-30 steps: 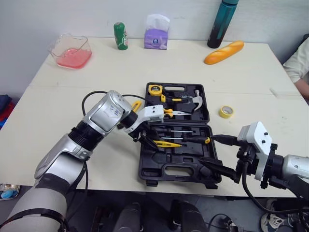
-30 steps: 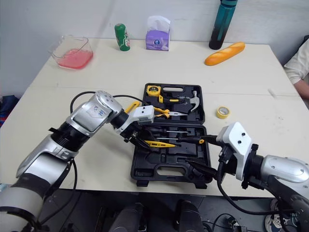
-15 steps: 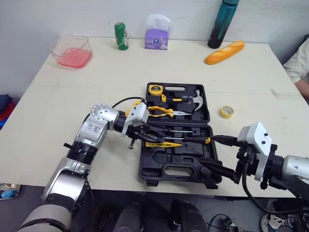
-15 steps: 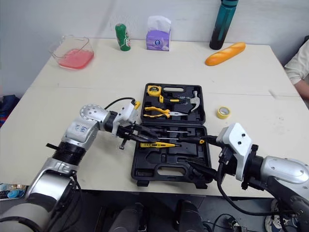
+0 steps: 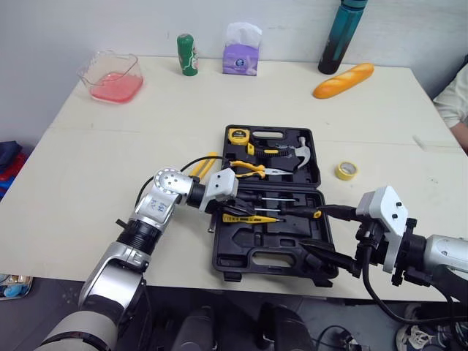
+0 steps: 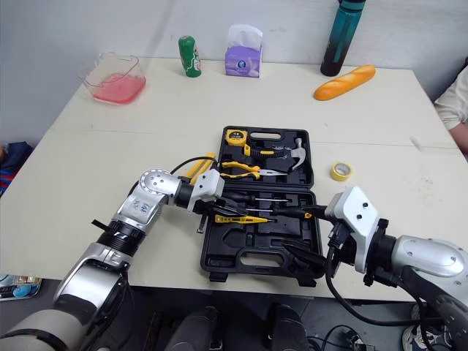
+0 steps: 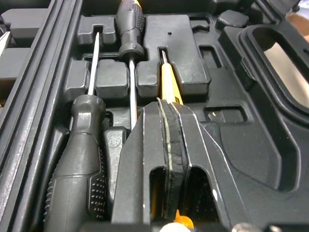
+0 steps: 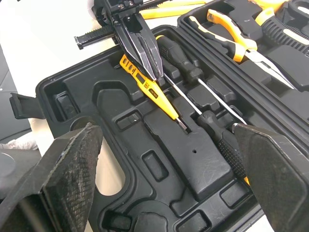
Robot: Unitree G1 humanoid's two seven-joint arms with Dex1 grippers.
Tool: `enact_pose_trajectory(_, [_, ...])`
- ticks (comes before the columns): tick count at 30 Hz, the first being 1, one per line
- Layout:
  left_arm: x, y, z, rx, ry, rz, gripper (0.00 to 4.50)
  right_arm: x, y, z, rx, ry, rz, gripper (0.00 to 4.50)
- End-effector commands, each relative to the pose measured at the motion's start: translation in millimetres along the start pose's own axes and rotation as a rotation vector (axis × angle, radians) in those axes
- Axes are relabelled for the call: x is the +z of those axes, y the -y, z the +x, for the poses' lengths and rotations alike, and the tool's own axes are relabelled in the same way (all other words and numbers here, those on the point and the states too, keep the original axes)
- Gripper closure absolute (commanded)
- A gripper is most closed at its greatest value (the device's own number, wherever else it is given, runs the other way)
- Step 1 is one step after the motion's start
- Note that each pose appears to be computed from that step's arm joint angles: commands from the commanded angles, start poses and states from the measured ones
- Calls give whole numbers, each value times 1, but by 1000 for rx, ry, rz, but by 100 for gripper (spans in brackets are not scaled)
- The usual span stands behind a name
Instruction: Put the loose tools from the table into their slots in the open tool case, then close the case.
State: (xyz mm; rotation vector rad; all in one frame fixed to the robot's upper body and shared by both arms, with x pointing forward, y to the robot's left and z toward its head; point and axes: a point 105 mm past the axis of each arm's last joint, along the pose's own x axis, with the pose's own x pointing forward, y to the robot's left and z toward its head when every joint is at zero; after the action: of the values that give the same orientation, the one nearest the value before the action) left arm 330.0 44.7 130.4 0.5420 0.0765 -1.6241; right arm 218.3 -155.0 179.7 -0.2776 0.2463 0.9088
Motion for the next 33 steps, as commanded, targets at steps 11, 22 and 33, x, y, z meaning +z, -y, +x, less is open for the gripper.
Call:
enact_pose_trajectory(11, [-28, 5, 13, -39, -189, 173, 447, 6, 0, -3, -11, 32, -3, 0])
enact_pose_trajectory(22, [16, -11, -55, 194, 125, -120, 270, -17, 43, -38, -193, -17, 59, 0])
enact_pose_trajectory(33, [-51, 46, -247, 981, 38, -523, 8, -64, 131, -157, -633, -122, 131, 0])
